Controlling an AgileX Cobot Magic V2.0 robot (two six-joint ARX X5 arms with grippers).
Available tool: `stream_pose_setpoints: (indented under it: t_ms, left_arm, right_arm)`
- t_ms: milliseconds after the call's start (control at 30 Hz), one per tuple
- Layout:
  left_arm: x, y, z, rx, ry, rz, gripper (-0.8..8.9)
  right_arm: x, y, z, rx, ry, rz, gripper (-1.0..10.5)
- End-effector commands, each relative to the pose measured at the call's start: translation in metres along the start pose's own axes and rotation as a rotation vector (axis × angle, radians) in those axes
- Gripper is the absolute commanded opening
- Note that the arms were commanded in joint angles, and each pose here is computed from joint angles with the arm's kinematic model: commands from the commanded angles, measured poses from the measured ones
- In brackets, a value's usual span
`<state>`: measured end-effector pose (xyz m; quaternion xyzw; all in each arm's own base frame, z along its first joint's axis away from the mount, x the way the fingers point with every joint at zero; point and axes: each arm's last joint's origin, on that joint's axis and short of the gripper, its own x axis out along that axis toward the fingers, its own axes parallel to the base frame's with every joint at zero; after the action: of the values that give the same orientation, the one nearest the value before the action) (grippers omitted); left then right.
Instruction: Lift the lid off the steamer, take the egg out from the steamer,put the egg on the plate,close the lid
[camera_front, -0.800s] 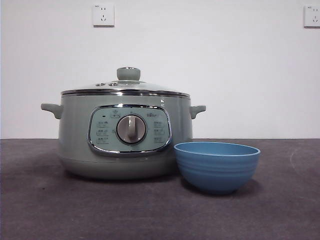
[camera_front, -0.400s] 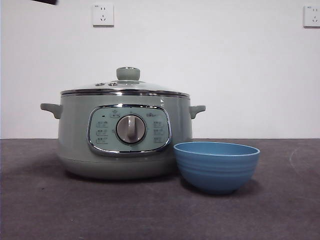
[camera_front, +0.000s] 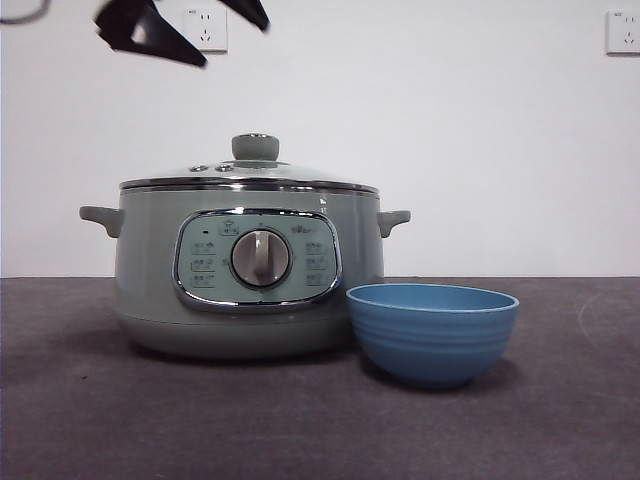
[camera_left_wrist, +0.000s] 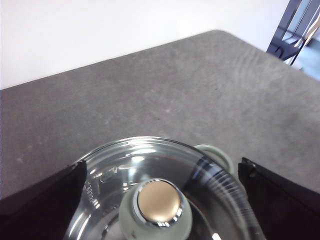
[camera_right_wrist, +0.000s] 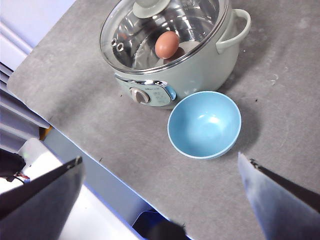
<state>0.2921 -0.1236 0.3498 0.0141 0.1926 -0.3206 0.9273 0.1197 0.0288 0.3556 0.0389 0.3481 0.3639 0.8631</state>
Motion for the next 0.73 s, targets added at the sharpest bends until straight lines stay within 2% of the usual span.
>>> stream_pose_setpoints:
  t_ms: [33, 400, 733]
  left_arm:
    - [0.019, 0.0, -0.006, 0.044, 0.013, 0.009, 5.39]
    - [0.061, 0.005, -0.034, 0.026, 0.138, 0.019, 5.39]
    - [0.07, 0.003, -0.043, 0.021, 0.183, 0.023, 5.3]
  right_arm:
    - [0.0, 0.0, 0.0, 0.002, -0.004, 0.001, 6.0]
    - [0.0, 0.0, 0.001, -0.001, -0.007, 0.001, 6.0]
    - [0.0, 0.0, 0.001, -0.003, -0.01, 0.0, 6.0]
